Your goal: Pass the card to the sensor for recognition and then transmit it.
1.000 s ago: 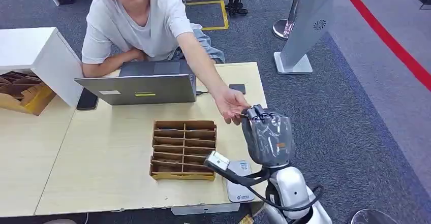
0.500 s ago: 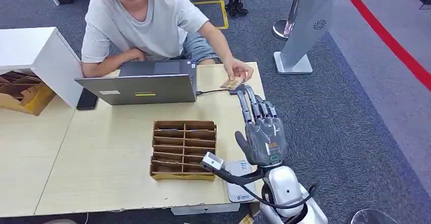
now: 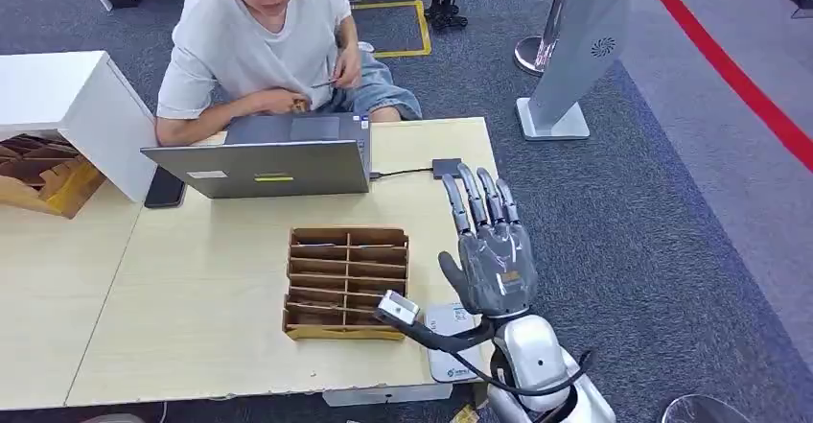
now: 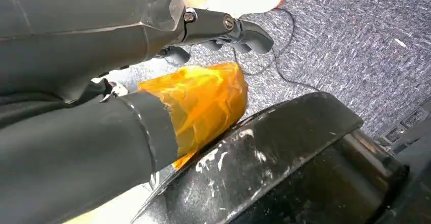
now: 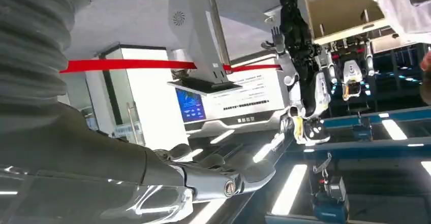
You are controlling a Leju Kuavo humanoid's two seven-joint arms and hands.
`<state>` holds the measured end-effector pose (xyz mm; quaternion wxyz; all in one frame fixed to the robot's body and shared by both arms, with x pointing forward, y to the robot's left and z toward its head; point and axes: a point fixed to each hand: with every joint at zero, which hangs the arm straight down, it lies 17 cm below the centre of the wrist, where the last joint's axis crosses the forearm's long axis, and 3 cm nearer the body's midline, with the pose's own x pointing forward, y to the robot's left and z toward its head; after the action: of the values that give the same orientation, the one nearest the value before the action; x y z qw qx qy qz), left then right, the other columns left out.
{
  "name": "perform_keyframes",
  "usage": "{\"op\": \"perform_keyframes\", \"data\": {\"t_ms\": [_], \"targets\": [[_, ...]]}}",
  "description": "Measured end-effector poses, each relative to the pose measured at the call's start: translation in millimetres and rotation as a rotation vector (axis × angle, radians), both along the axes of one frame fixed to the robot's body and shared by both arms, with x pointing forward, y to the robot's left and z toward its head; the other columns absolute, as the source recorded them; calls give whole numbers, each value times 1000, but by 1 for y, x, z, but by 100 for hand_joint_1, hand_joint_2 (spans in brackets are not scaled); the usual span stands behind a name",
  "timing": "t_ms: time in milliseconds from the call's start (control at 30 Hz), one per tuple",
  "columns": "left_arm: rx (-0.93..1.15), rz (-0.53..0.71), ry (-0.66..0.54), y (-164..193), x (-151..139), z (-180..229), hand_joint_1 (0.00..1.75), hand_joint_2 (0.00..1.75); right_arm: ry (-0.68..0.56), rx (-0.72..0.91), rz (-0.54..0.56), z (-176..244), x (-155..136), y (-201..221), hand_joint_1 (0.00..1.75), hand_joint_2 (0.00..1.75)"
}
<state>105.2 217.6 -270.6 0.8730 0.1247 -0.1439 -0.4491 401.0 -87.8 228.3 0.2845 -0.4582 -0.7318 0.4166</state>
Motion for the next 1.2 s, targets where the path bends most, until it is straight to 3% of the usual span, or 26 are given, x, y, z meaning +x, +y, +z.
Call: {"op": "perform_keyframes", "data": {"t_ms": [267,467,800,1200], "targets": [[1,-6,0,0,0,0,0,0,27,34,28,-2,-1,3,0,175],[-11,-14,4,-1,0,0,0,0,129,148,139,-7,-12,17,0,175],[-26,-7,9,2,0,-1,0,0,193,275,307,7,-42,46,0,175],[-26,-6,10,2,0,-1,0,0,228,309,364,8,-54,59,0,175]]}}
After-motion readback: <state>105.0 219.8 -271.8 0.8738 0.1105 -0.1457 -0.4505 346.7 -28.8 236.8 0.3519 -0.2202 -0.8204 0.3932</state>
